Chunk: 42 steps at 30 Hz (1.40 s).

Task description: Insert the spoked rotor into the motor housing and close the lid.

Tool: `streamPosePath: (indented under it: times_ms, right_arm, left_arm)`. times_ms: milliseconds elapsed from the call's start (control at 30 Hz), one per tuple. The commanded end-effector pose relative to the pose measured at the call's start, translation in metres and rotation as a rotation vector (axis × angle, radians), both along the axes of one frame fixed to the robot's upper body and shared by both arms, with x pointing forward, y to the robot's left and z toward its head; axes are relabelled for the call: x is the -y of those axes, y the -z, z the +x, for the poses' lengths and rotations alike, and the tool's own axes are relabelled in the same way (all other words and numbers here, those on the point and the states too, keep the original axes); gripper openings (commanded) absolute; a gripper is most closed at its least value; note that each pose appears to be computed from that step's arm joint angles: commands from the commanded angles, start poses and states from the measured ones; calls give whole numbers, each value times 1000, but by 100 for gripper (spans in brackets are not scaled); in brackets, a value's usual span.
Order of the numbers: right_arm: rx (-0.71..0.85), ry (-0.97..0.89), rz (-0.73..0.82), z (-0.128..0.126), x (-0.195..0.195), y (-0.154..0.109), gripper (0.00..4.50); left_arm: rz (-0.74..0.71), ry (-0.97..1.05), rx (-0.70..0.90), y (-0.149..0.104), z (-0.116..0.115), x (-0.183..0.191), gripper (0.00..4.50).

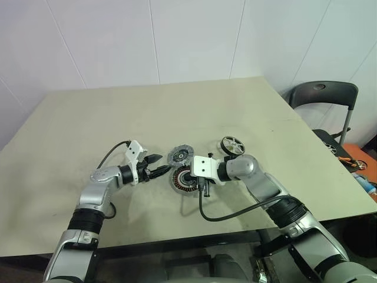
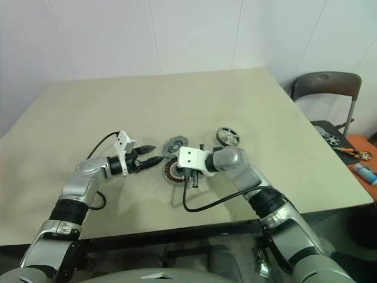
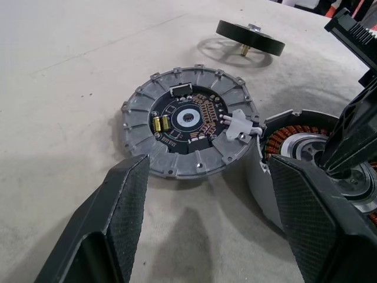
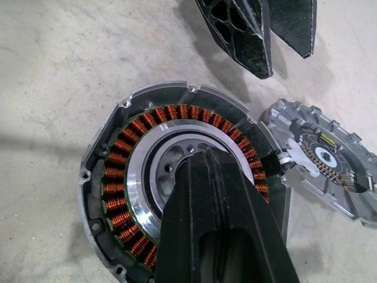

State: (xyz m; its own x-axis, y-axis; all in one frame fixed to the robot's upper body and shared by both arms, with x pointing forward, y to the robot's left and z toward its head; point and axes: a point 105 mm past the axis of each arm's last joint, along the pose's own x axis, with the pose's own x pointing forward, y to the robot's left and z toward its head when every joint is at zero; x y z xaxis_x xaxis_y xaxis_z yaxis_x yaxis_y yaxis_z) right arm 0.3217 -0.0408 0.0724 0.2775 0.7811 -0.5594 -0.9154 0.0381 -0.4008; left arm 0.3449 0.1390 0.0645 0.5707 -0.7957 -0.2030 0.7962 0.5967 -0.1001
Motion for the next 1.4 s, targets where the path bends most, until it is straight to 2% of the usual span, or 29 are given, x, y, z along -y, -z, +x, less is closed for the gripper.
streamPosePath:
  times_ms: [33, 100, 200, 300, 433, 533, 633, 700, 800, 833, 933, 1000, 1067, 1267, 1400]
  right_arm:
    - [-58, 79, 83, 8, 8, -14, 2]
    - [-139, 79, 216, 5, 0, -38, 2]
    - [-242, 28, 299, -8, -6, -59, 2]
    - [-276, 35, 311, -11, -6, -62, 2]
    - [-215, 90, 244, -3, 4, -52, 2]
    - [-62, 276, 260, 27, 32, -56, 2]
    - [90, 657, 435, 74, 84, -81, 2]
    - [102, 875, 570, 86, 126, -92, 2]
    - [117, 886, 620, 68, 144, -94, 61]
    - [100, 872, 623, 60, 142, -91, 101]
    - [-175, 829, 660, 28, 133, -76, 197]
    - [-360, 784, 734, 10, 130, -78, 197]
    - [-446, 792, 778, 2, 135, -80, 197]
    - [-555, 890, 947, 8, 149, -83, 197]
    - [-575, 944, 940, 9, 138, -63, 197]
  left_arm:
    - [3, 4, 47, -11, 5, 1, 340]
    - [0, 5, 46, -11, 5, 1, 340]
    - [-13, 10, 40, -10, 5, 2, 340]
    - [-14, 14, 38, -9, 5, 1, 340]
    - [-14, 14, 41, -9, 5, 0, 340]
    - [-25, 7, 60, -13, 5, -2, 340]
    - [-54, -9, 79, -21, 6, -3, 340]
    - [-76, -18, 89, -27, 7, -3, 340]
    - [-96, -17, 98, -36, 8, -2, 340]
    - [-109, -8, 89, -39, 7, -1, 340]
    - [-132, 23, 81, -52, 8, -1, 340]
    - [-136, 29, 80, -60, 11, -2, 340]
    - [-142, 26, 79, -66, 15, -3, 340]
    - [-154, 28, 76, -73, 16, 2, 340]
    - [-157, 36, 69, -73, 9, 6, 340]
